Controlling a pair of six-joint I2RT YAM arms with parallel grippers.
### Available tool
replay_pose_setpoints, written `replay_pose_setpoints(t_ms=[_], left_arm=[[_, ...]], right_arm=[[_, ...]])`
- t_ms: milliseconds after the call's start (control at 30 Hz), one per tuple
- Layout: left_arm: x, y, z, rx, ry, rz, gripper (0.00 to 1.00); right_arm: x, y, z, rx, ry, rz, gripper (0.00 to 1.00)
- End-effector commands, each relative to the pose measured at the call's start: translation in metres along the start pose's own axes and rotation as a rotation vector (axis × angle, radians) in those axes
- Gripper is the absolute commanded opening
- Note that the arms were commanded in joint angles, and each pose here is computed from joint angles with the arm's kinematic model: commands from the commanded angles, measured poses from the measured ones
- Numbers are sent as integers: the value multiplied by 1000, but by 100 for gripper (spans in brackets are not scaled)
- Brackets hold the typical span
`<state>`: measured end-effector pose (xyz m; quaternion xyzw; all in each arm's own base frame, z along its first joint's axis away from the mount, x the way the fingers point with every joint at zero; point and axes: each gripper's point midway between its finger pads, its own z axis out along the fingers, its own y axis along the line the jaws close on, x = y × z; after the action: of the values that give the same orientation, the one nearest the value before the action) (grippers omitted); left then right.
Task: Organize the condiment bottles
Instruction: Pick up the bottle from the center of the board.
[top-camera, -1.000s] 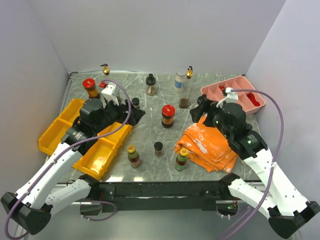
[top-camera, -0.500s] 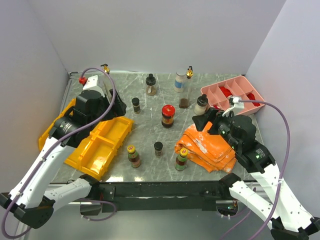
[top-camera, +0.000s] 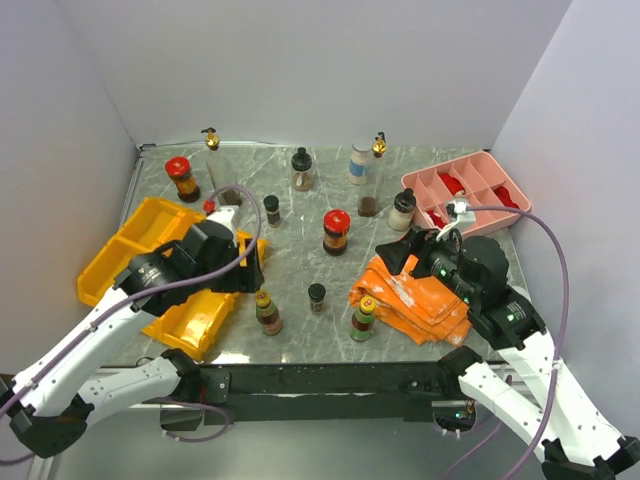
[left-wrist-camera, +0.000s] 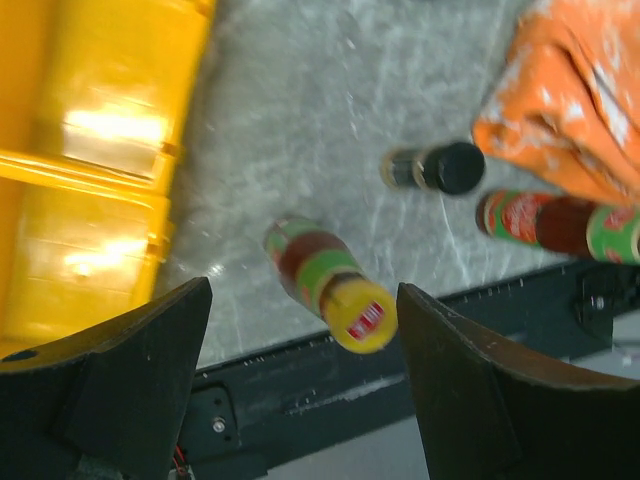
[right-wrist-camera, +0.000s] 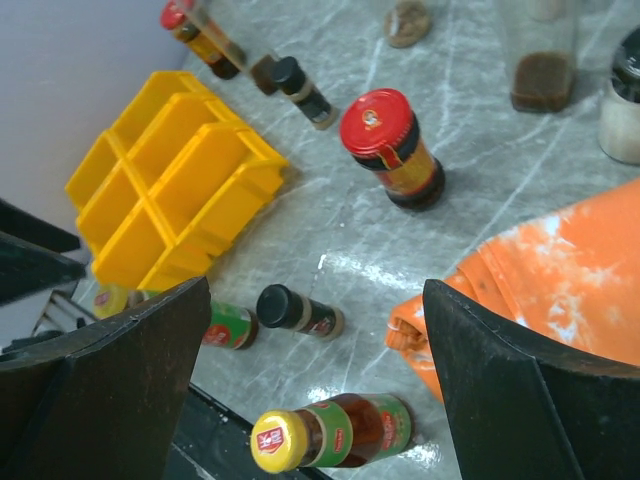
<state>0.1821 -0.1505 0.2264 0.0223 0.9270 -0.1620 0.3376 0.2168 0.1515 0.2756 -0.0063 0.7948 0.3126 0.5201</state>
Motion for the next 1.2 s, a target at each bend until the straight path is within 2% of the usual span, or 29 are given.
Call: replay_pose_setpoints(t_ms=[0, 167, 433, 633, 733, 767, 800, 833, 867, 900, 1167], left_arm=[[19, -16, 4, 21, 29, 20, 81], [35, -35, 11, 10, 53, 82, 79], [56, -21, 27, -111, 84, 87, 76], [59, -23, 37, -111, 84, 102, 65], [58, -24, 40, -115, 79, 101, 49], [57, -25, 40, -113, 75, 101, 37], [58, -25, 39, -110, 78, 102, 31], [57, -25, 39, -109, 77, 100, 14], [55, -28, 37, -102, 74, 98, 5], [55, -28, 36, -101, 75, 95, 1], [31, -38, 21, -74, 20, 80, 1]], right_arm=[[-11, 19, -6, -104, -54, -44, 94], [-9, 17, -7, -99, -53, -43, 92], [-7, 22, -11, -137, -62, -51, 86], [-6, 22, -11, -146, -63, -60, 84], [-5, 23, -10, -155, -61, -64, 83], [-4, 24, -10, -158, -60, -64, 82], [-3, 23, -10, -158, -56, -62, 82], [-4, 24, -10, -160, -61, -64, 82], [-3, 24, -10, -161, -60, -64, 82], [-3, 24, -10, -161, -60, -64, 81], [-4, 23, -10, -163, -65, -77, 81]])
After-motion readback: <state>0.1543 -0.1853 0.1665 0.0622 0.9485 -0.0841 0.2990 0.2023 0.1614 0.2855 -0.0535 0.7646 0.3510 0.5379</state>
